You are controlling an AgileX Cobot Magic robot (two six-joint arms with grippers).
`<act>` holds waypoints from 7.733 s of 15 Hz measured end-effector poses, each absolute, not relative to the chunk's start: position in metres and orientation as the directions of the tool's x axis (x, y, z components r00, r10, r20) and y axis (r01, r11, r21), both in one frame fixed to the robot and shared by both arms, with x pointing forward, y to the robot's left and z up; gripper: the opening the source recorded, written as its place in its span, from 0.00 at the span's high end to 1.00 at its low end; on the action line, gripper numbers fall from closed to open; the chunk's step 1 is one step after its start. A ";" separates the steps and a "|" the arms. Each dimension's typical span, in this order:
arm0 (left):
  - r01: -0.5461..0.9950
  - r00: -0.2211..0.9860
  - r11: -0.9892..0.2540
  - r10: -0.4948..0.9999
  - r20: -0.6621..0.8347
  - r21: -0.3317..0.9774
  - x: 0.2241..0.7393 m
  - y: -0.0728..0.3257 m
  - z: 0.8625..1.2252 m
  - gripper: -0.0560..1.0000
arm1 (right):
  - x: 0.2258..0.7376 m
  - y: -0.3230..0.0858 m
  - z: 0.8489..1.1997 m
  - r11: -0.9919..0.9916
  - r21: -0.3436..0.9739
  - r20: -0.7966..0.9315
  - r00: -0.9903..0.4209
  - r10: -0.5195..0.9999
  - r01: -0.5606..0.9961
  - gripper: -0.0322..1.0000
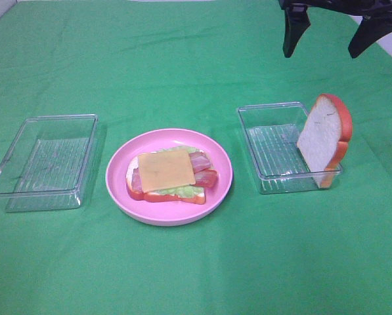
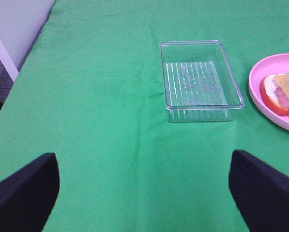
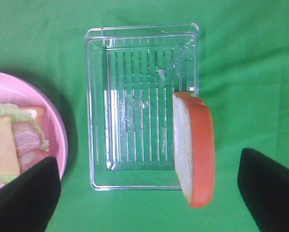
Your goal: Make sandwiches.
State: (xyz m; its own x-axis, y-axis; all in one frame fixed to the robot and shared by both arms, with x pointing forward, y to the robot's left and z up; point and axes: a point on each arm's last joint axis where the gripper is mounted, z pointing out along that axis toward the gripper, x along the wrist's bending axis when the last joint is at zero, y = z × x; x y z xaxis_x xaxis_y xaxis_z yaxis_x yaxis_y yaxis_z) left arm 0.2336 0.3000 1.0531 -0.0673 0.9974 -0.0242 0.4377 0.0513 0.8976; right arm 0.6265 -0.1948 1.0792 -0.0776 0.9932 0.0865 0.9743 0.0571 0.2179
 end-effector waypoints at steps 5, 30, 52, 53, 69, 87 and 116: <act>0.438 -0.067 0.051 0.997 -0.024 0.898 0.234 0.300 1.053 0.11 | 0.617 -0.232 1.035 -0.012 0.050 0.046 0.009 0.999 0.999 0.06; 0.438 -0.067 0.051 0.997 -0.024 0.898 0.234 0.300 1.053 0.11 | 0.639 -0.229 0.970 0.023 -0.052 0.103 -0.018 0.995 0.998 0.76; 0.438 -0.067 0.051 0.997 -0.024 0.898 0.234 0.300 1.053 0.11 | 0.572 -0.127 1.021 0.012 0.159 0.733 -0.127 0.669 0.987 0.76; 0.438 -0.067 0.051 0.997 -0.024 0.898 0.234 0.300 1.053 0.11 | 0.572 -0.113 1.008 0.036 0.134 0.739 -0.124 0.663 0.990 0.76; 0.438 -0.067 0.051 0.997 -0.024 0.898 0.234 0.300 1.053 0.11 | 0.606 -0.058 0.928 0.107 0.036 0.722 -0.100 0.684 0.994 0.76; 0.438 -0.067 0.051 0.997 -0.024 0.898 0.234 0.300 1.053 0.11 | 0.597 -0.131 1.020 0.088 0.235 0.256 -0.149 0.955 0.968 0.29; 0.438 -0.067 0.051 0.997 -0.024 0.898 0.234 0.300 1.053 0.11 | 0.307 -0.302 1.075 -0.028 0.573 -0.011 0.042 0.999 0.819 0.29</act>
